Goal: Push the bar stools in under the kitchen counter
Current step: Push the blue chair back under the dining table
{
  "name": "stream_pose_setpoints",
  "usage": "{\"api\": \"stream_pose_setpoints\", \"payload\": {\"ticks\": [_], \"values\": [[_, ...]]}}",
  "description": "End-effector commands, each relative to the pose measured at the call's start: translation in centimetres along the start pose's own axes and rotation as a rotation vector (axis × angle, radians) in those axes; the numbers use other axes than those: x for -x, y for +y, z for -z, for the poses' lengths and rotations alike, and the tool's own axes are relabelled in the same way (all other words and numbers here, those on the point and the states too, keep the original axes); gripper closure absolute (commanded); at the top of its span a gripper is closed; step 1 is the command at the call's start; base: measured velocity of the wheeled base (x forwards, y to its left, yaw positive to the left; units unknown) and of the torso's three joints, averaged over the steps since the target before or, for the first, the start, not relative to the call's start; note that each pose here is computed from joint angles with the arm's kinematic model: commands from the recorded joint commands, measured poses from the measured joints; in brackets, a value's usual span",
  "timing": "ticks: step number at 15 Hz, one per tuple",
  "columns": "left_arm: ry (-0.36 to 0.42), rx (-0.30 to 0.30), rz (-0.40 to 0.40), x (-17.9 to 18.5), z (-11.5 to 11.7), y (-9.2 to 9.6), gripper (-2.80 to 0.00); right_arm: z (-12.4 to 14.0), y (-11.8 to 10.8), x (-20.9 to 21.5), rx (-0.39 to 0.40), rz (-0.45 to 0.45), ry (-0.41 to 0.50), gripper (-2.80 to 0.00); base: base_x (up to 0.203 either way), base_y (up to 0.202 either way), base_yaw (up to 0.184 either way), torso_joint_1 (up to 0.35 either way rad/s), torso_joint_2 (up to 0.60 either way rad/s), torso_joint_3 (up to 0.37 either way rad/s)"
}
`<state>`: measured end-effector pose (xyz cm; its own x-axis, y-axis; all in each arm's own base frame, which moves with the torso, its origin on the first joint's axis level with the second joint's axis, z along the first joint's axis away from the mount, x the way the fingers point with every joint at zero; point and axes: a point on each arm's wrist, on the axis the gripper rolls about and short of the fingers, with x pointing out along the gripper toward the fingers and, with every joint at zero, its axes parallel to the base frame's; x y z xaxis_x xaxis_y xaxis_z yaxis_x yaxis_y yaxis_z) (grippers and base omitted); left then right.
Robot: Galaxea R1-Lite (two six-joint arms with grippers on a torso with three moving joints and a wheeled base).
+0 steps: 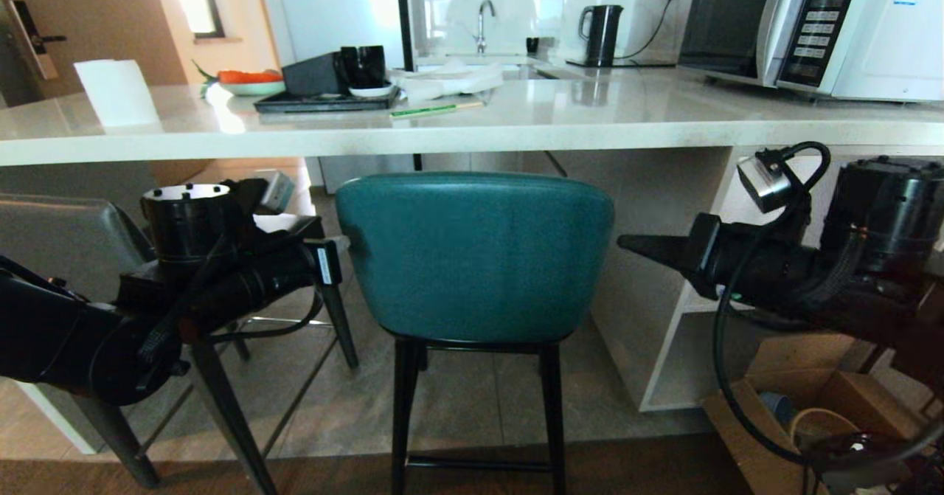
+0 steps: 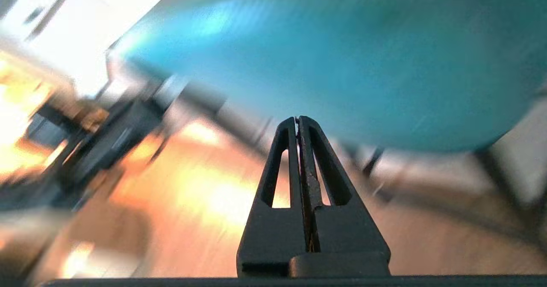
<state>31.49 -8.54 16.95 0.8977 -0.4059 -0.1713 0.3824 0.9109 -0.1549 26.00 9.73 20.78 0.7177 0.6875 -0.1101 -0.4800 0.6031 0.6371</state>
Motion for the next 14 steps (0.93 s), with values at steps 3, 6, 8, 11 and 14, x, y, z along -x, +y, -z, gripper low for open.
{"api": "stream_pose_setpoints", "payload": {"ticks": [3,6,8,11,14], "values": [[-0.004,0.003,-0.015,0.0,-0.1,0.5,0.00,0.8,-0.3,0.4,-0.016,-0.024,0.042,0.00,0.000,0.000,0.000,0.000,0.00,0.000],[-0.008,0.003,-0.016,0.1,-0.2,0.5,0.00,0.5,-3.4,-2.1,-0.032,0.042,0.039,0.00,0.000,0.000,0.000,0.000,0.00,0.000],[-0.012,0.002,-0.016,-0.1,-0.3,0.5,0.00,-0.7,-5.3,-3.9,-0.006,0.073,-0.013,0.00,0.000,0.000,0.000,0.000,0.00,0.000],[-0.014,0.002,-0.016,-1.0,-0.3,0.8,0.00,-3.6,-7.4,-5.6,0.032,0.102,-0.110,0.00,0.000,0.000,0.000,0.000,0.00,0.000],[-0.018,0.002,-0.018,-1.9,-0.4,1.0,0.00,-5.3,-8.8,-6.2,0.044,0.149,-0.180,0.00,0.000,0.000,0.000,0.000,0.00,0.000]]}}
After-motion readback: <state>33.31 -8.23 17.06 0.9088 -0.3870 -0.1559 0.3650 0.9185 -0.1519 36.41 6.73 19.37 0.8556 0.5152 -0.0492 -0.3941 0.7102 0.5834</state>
